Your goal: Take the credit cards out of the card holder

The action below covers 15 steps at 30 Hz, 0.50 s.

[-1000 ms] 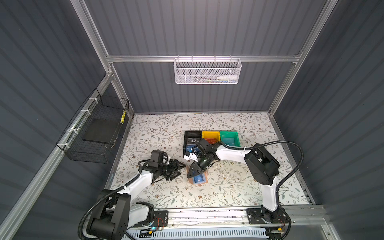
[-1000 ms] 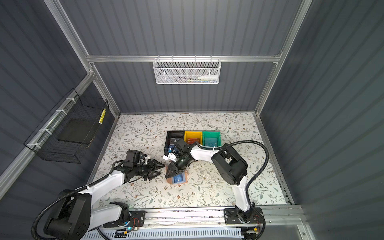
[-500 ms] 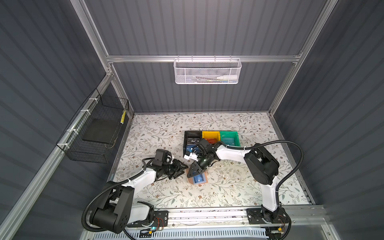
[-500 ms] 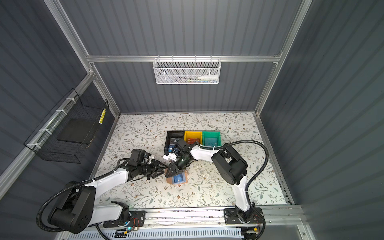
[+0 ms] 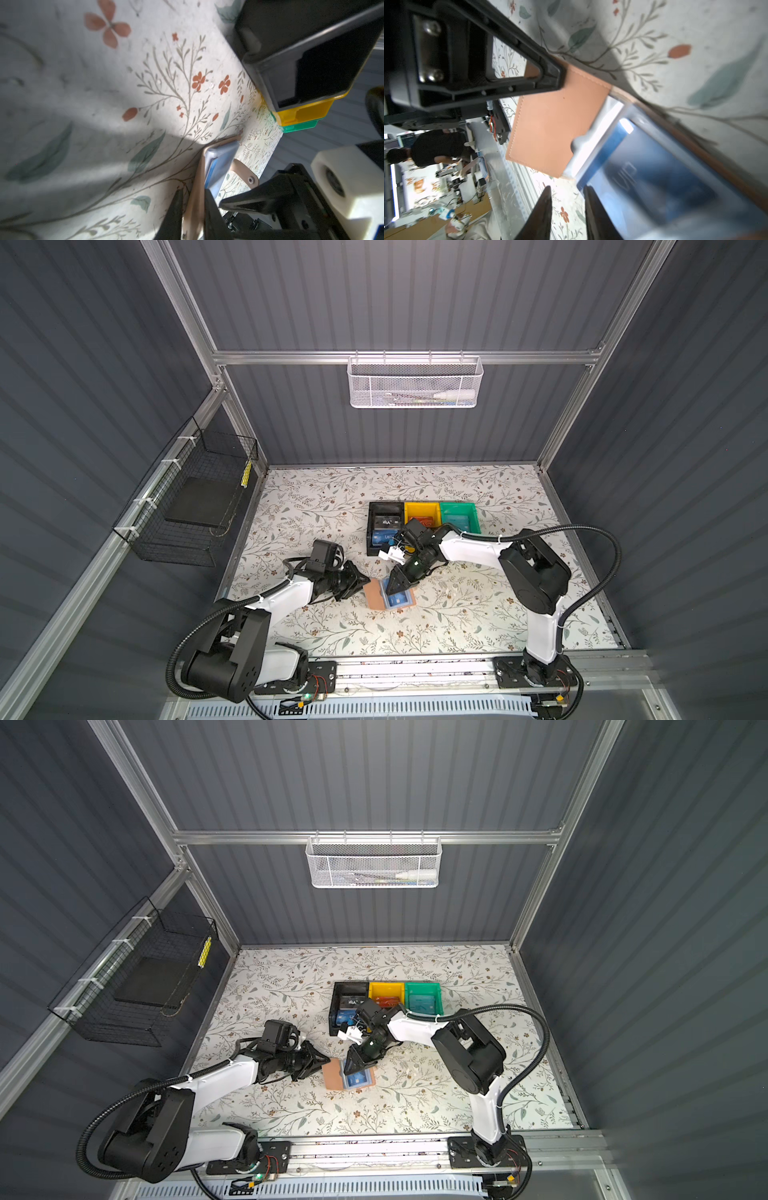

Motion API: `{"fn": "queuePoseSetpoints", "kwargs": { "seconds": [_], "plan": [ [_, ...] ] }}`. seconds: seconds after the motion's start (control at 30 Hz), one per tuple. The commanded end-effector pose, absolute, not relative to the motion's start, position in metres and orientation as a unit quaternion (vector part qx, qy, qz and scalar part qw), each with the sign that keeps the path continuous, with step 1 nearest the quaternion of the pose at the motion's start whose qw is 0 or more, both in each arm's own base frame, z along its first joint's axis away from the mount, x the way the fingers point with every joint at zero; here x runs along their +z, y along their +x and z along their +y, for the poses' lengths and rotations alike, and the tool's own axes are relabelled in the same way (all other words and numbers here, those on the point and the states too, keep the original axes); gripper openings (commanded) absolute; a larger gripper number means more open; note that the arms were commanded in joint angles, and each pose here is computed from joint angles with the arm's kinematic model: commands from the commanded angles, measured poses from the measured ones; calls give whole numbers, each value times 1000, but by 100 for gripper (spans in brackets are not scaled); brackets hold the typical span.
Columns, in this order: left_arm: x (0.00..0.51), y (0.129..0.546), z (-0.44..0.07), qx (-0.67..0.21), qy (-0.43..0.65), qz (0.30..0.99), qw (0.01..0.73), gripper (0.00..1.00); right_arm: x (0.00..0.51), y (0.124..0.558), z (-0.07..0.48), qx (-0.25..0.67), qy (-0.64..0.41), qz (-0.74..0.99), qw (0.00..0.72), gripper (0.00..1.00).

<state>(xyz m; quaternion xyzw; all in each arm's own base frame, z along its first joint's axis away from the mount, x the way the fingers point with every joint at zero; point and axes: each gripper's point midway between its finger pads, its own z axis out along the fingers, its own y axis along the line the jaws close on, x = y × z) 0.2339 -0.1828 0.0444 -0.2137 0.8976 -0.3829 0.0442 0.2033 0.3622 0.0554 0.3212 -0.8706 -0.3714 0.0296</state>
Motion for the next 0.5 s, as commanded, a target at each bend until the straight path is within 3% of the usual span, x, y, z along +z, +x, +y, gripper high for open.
{"fn": "queuePoseSetpoints", "kwargs": {
  "seconds": [0.0, 0.23, 0.47],
  "plan": [
    [35, 226, -178, -365, -214, 905, 34, 13, 52, 217, 343, -313, 313, -897, -10, 30],
    [29, 224, -178, -358, -212, 909, 26, 0, 27, 218, 338, -289, 296, -910, 12, 28],
    [26, 224, -173, -345, -216, 913, 32, 0, 16, 217, 329, -266, 291, -919, 17, 27]
  ]
}}
